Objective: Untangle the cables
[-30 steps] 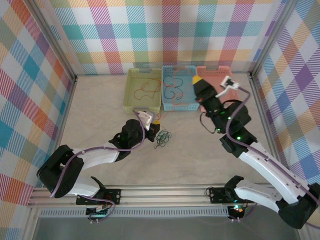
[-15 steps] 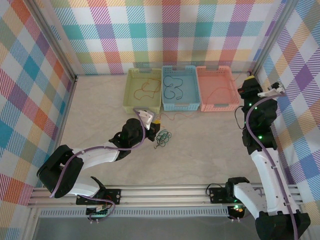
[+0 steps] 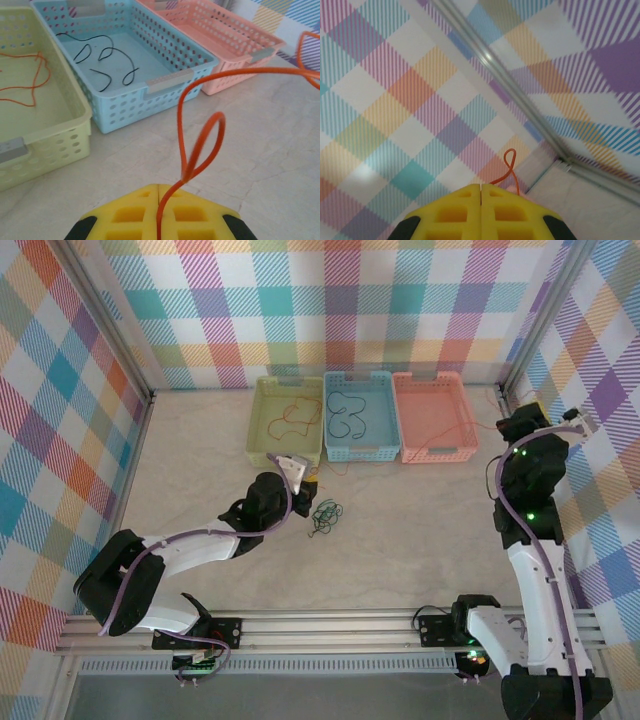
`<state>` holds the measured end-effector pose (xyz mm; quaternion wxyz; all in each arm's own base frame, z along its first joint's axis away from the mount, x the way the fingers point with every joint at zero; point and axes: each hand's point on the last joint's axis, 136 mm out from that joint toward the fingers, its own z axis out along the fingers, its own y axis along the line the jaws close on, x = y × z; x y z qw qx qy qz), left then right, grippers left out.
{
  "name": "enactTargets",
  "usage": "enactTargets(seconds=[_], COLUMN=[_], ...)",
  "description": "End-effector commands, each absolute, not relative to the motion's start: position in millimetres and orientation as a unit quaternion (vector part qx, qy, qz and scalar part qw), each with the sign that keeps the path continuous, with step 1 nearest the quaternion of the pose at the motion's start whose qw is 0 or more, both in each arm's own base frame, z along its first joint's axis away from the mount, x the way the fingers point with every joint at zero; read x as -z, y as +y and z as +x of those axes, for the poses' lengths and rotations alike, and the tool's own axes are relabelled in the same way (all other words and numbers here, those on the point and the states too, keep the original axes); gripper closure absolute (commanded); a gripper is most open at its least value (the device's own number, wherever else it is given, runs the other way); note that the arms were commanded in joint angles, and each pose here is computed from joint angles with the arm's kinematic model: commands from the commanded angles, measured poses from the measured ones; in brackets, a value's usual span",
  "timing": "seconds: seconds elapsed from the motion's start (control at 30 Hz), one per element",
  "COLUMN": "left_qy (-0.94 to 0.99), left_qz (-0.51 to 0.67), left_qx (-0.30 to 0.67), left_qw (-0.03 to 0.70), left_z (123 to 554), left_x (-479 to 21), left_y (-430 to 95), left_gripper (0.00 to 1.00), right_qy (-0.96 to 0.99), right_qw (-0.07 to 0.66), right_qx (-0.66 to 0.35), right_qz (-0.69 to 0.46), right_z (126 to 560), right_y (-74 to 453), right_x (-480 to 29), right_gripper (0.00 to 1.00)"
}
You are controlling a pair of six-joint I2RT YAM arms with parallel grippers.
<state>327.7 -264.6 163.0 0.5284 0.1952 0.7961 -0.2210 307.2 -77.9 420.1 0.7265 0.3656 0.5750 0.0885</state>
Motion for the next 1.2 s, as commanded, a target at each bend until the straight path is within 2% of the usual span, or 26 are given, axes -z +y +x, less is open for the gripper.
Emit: enactTargets(seconds=[0.0,0.23,0.5,0.7,0.93,1.03,1.17], left_qy=[0.812,0.846,0.853,0.849,0.843,0.828,0.799], left_qz=[0.167,0.054,-0.058,-0.030,0.013,0.056,0.115], left_qx=[0.166,0.049,0.036,0.096,0.146,0.202,0.280], left_qw=[0.533,0.527,0.517,0.519,0.518,0.521,0.519], left_z=[340.6,362.3,367.0,365.0,359.9,353.5,339.5], left_x=[-160.5,-147.0,-137.4,-143.2,-148.4,-158.7,-171.7], left_y=[-248.3,-188.6,-133.5,-150.3,-170.8,-193.3,-225.3], left_gripper=[1.00,1.00,1.00,1.00,1.00,1.00,1.00], right_qy=[0.540,0.530,0.524,0.555,0.581,0.612,0.652], right_qw=[0.756,0.762,0.765,0.755,0.744,0.733,0.702], right_qx=[-0.018,0.026,0.081,0.026,0.006,-0.047,-0.166], right_qz=[0.370,0.371,0.367,0.348,0.331,0.295,0.235], right_z=[278.9,261.8,245.2,258.6,269.6,279.9,294.5], right_y=[-99.0,-109.2,-117.7,-102.0,-92.7,-71.3,-26.7], right_x=[-453.1,-465.9,-469.1,-448.1,-432.9,-426.4,-407.3], right_gripper=[1.00,1.00,1.00,1.00,1.00,1.00,1.00])
